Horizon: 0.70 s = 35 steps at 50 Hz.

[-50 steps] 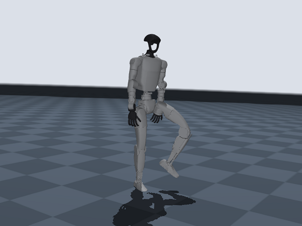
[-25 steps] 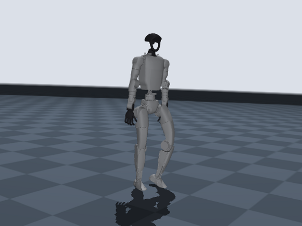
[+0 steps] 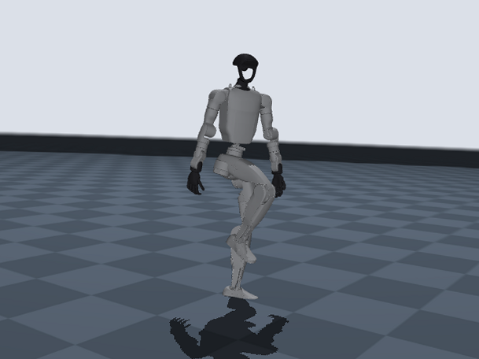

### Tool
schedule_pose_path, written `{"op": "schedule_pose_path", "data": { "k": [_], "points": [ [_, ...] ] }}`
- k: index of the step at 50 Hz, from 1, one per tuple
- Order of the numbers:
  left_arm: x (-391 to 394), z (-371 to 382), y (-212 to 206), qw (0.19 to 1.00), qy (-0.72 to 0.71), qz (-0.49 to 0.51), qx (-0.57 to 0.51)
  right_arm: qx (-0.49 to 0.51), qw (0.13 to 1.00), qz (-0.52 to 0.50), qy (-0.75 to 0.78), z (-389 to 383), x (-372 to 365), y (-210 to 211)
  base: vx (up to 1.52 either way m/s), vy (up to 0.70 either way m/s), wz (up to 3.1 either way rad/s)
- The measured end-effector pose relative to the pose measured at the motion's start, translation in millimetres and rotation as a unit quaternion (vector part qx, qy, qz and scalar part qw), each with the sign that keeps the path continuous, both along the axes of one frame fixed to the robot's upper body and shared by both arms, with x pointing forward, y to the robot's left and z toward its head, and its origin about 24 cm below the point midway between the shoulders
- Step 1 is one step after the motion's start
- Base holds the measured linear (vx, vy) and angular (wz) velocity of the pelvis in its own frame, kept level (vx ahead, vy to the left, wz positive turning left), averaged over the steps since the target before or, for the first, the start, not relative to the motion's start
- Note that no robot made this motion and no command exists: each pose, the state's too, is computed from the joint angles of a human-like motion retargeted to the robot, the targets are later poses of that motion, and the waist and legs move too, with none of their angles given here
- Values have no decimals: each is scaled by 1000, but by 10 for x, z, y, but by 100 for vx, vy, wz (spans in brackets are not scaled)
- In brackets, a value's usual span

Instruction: In place motions

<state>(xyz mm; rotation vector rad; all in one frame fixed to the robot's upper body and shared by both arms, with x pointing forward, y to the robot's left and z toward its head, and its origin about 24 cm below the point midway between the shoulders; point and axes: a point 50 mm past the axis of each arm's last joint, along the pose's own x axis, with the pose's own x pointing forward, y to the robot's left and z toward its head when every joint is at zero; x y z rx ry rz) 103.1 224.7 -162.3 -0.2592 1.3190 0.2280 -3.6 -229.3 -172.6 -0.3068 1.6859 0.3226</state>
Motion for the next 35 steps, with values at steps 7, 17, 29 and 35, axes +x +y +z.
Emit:
{"op": "schedule_pose_path", "data": {
  "k": [7, 17, 29, 35],
  "points": [
    [-104, -44, -94, 1000, 3, -8, -11, 3, 999, -34, 39, 5, -252, 53, 3, -2, 3],
    [-1131, -147, -302, 987, 145, 42, -55, 4, 1000, 8, 22, -6, -149, 52, 15, -6, -57],
    [-1427, -124, -292, 975, 166, 137, -57, 51, 989, 2, -140, 37, 892, 271, -19, -15, -43],
    [-1460, -136, -428, 973, 179, 124, -72, 36, 983, 51, -175, 68, 995, 261, -1, 2, -10]
  ]
}}
